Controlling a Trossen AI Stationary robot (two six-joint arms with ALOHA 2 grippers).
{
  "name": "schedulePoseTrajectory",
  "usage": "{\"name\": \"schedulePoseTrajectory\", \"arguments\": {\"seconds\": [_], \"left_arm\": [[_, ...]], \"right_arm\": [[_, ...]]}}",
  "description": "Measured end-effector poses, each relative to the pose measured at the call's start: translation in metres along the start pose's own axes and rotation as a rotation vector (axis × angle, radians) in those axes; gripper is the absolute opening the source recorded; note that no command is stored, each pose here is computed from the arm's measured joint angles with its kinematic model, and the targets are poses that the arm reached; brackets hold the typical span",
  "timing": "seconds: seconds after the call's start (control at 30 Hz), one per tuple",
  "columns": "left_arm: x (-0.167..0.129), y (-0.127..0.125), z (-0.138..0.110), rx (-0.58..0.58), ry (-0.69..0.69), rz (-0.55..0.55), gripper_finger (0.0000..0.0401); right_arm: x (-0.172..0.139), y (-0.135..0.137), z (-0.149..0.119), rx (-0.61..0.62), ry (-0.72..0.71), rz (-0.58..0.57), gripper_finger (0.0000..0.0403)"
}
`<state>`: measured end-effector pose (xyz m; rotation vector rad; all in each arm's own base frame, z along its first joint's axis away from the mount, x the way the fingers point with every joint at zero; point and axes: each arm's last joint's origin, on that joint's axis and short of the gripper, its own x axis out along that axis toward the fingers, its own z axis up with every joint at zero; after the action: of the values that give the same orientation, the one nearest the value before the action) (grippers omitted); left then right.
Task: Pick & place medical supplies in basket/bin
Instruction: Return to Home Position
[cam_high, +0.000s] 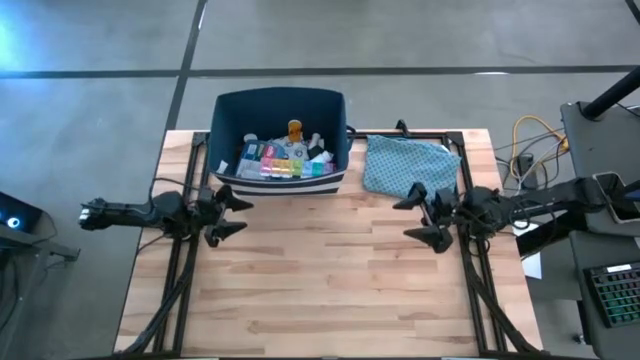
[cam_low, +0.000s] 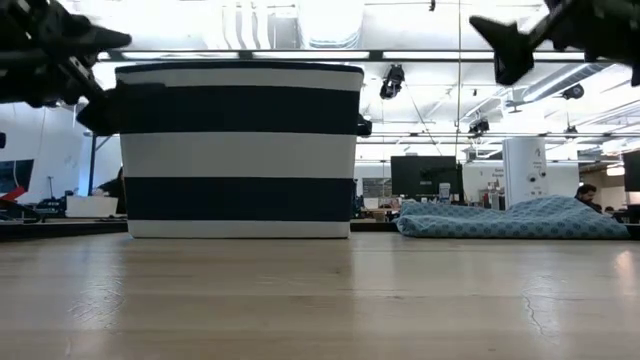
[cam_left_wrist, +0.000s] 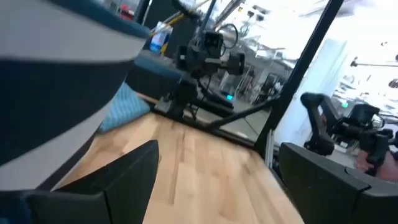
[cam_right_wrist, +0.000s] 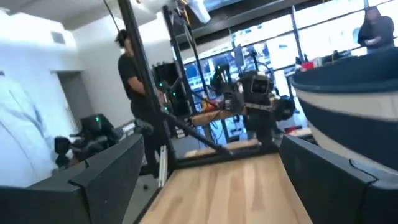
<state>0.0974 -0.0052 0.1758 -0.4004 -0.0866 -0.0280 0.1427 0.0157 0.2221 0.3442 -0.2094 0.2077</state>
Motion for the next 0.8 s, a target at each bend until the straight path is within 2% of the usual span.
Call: {"name": "schedulePoseTrajectory", "arguments": {"seconds": [0.2,0.3,0.5,0.7,0.8], "left_arm": [[0.001,0.001,-0.004,-0.060,0.034,0.016,0.0308],[0.001,0.001,-0.004,-0.066,0.035,0.016,0.0308],[0.001,0.002,-0.004,-0.073,0.037,0.018,0.0308],[0.001,0.002,-0.004,-0.073,0.042,0.021,0.0308],[0.001,0.002,-0.004,-0.073,0.042,0.021,0.0308]], "right_arm": [[-0.013,-0.008,-0.024,0.002,0.039,-0.027,0.0364],[-0.021,-0.013,-0.034,0.011,0.059,-0.090,0.0364],[-0.027,-0.018,-0.034,-0.021,0.076,-0.169,0.0364],[-0.034,-0.016,-0.038,0.036,0.155,-0.098,0.0364],[-0.037,-0.014,-0.033,-0.014,0.115,-0.081,0.0364]]}}
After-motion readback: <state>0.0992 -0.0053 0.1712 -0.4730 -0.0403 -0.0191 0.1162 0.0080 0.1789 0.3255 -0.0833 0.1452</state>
